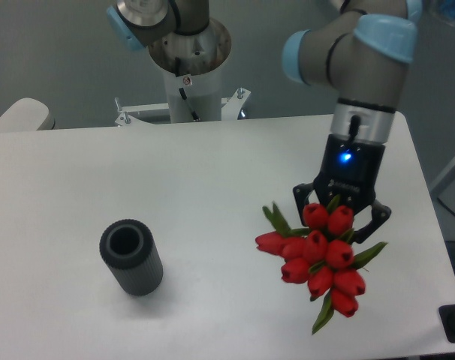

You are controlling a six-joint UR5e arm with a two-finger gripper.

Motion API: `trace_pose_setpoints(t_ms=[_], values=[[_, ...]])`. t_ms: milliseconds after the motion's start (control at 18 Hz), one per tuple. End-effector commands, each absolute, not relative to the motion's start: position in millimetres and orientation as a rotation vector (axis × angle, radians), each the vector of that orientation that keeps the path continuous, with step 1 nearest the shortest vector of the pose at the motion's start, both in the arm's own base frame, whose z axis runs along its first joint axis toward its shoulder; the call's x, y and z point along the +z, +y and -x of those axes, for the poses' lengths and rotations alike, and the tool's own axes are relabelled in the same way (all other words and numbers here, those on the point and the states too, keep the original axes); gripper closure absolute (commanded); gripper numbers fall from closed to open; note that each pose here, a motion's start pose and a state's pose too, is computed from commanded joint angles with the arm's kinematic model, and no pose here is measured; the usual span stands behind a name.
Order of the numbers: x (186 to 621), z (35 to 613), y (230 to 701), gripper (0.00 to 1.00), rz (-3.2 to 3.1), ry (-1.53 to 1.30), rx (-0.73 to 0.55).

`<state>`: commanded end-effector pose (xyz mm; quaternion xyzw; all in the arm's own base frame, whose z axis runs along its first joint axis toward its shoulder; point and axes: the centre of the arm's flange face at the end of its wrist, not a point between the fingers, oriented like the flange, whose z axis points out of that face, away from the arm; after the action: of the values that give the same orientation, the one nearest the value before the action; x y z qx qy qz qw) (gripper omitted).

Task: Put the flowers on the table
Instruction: 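Swing the held tulips toward the black vase and lower them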

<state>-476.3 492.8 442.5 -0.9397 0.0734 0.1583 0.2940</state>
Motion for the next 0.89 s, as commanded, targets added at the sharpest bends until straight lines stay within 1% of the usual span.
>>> trace_pose_setpoints(t_ms=[167,389,556,667,778,889], values=[[431.7,463.1,504.2,0.67,2.592,0.21,0.491],[419.1,458.7,501.6,0.68,2.649,0.202,0.512],[400.8,455.5,493.5,0.68,2.731,0.237,0.551],[386.9,442.2,496.2,0.68,2.795,0.288,0.58],[376.2,434.9,489.2,0.68,2.863,0.313,0.618],[361.7,425.4,489.9,0.68,2.926,0.333,0.632]])
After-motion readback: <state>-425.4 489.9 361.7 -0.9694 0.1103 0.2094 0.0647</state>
